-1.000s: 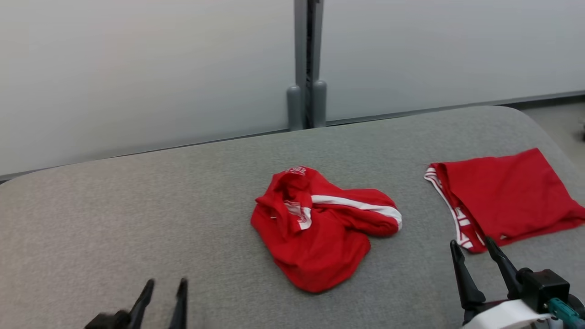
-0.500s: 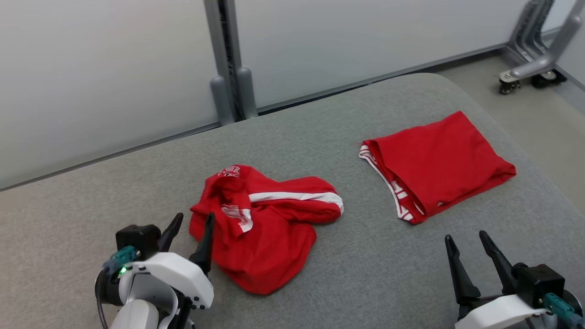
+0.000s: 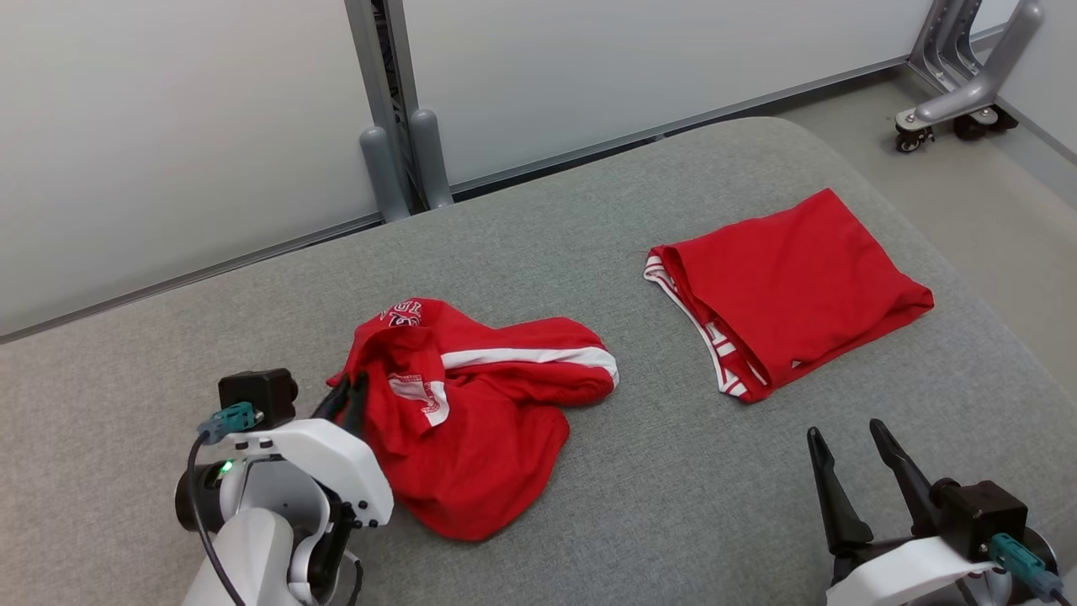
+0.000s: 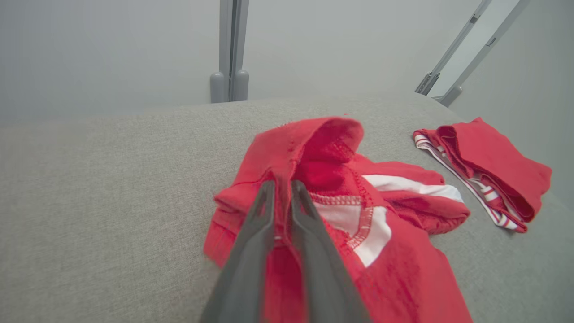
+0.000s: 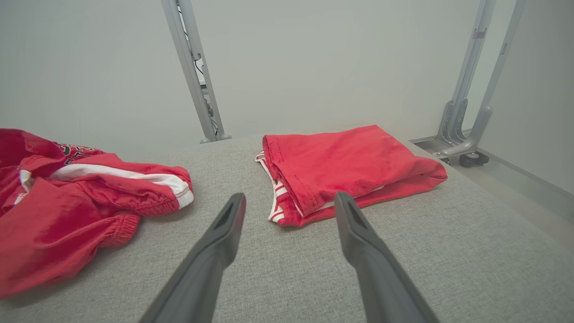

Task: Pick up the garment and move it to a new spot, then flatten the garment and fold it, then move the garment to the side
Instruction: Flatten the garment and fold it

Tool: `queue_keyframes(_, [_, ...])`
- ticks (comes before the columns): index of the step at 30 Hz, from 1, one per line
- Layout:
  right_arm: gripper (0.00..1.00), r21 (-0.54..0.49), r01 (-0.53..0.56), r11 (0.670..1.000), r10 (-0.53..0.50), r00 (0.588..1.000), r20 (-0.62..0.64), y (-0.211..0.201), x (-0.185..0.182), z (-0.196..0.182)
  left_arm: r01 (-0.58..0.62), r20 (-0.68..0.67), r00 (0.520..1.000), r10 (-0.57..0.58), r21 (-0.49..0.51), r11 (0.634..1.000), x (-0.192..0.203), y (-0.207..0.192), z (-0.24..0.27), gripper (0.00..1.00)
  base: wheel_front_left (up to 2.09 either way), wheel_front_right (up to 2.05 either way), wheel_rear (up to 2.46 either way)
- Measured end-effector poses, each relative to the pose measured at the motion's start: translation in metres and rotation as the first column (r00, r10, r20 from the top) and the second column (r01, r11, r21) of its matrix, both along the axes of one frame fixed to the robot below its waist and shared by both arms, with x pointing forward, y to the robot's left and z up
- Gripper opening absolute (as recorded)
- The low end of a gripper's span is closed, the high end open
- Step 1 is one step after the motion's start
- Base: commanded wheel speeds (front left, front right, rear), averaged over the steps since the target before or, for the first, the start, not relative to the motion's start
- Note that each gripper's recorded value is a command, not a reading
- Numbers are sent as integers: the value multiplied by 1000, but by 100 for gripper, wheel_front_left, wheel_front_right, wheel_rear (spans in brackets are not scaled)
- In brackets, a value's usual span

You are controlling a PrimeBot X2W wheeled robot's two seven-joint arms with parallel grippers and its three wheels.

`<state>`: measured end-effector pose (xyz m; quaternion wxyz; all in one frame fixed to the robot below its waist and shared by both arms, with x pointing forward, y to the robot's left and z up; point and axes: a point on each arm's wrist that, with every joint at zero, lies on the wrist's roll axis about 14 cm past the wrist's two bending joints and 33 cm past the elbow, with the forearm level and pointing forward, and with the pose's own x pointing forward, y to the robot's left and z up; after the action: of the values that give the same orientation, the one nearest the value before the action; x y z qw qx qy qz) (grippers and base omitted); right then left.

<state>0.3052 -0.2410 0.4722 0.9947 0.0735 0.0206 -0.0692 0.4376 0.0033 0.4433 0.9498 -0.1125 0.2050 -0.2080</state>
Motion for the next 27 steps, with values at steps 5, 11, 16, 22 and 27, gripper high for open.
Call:
queue_keyframes(5, [100,1,-10,1000,10,1000,11,2,4,2,-9,60,998,12,-47,999,5,0,16,0,0,0,0])
queue_keyframes(11, [100,-1,-51,999,51,999,19,13,12,5,-104,346,924,164,-187,977,25,25,93,0,0,0,0])
queue_keyframes(16, [100,2,-97,995,97,995,25,27,19,6,-118,590,751,296,-321,940,24,56,186,0,0,0,0])
queue_keyframes(22, [100,3,-137,991,137,990,38,39,22,9,3,712,645,280,-368,930,-7,43,249,0,0,0,0])
queue_keyframes(27, [100,3,-159,987,159,987,38,46,24,10,134,586,806,77,-308,942,-25,-13,203,0,0,0,0])
